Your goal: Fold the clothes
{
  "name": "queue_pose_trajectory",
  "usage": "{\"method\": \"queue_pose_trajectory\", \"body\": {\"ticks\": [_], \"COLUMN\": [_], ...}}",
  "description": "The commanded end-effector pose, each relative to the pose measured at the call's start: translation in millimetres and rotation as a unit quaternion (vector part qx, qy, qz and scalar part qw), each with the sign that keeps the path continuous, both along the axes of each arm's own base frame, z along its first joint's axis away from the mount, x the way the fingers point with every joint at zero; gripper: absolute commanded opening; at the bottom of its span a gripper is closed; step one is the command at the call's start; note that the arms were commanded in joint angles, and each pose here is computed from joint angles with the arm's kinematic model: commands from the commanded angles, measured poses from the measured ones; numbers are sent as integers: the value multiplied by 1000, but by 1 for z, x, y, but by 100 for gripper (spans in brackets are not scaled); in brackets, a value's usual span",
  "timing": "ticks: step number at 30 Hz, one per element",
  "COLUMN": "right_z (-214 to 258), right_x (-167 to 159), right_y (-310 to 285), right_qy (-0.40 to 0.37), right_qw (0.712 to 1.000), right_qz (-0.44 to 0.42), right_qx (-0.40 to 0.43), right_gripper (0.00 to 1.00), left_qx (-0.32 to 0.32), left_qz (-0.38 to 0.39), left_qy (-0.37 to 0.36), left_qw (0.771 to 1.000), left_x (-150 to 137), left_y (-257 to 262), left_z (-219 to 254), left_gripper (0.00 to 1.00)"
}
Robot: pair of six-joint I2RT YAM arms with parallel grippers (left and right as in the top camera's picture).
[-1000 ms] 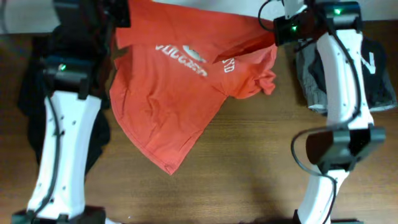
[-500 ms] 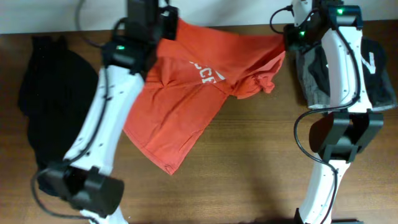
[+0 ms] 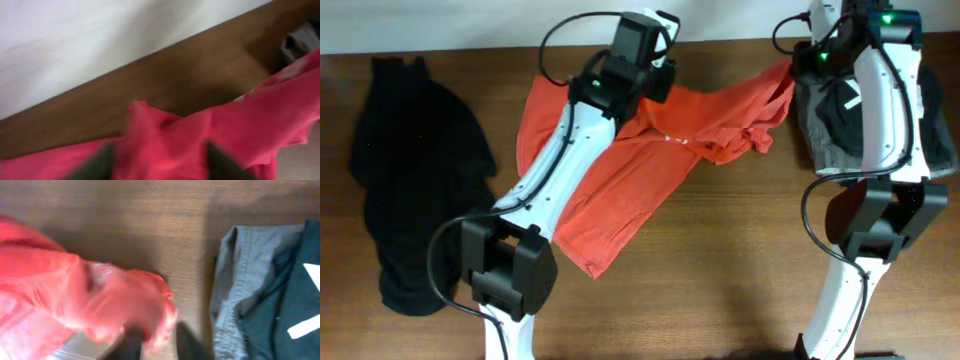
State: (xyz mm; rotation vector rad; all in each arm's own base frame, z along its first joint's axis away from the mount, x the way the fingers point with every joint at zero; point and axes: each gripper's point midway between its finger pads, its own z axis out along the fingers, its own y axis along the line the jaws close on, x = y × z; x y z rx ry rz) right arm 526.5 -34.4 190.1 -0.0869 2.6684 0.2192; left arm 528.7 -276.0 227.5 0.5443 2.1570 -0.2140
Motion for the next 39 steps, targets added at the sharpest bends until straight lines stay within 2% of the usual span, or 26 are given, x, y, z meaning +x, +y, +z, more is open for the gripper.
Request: {"method": "queue_pose_trajectory", "body": {"ticks": [1,3,6,10,14,20,25,30,39], "right_z": [2,2,3,10,14,19,21,19,14], "right_x": [-1,-2,-2,-2,-2,1,-5,-15,-28], "right_y": [-6,-6,-4,10,49,132,172,193,206], "right_qy": [0,1,1,-8,-16,-43,-50,-43,-23], "right_qw": [1000,1000,1000,1000,998,988,982,978,975], "right_qz": [-7,-7,-6,11,68,146,183,204,219], "right_qx": [4,4,4,1,-10,-15,-15,-14,-14], "right_gripper": [39,49,57,62,67,68,69,69,69], "left_qx": [-13,-15,-15,-10,-3,-14,0,6,0], "left_qz": [-7,-1,21,64,102,135,140,150,173], "left_qy": [-7,-12,-12,1,36,67,84,96,81], "left_qw": [1000,1000,1000,998,994,989,987,984,982], "left_x": [0,3,6,13,20,44,66,83,111], "left_y": [-6,0,27,80,130,179,199,211,239], "left_z": [7,16,35,46,29,-9,-56,-102,-148], "left_gripper": [99,99,99,99,99,99,99,99,99]}}
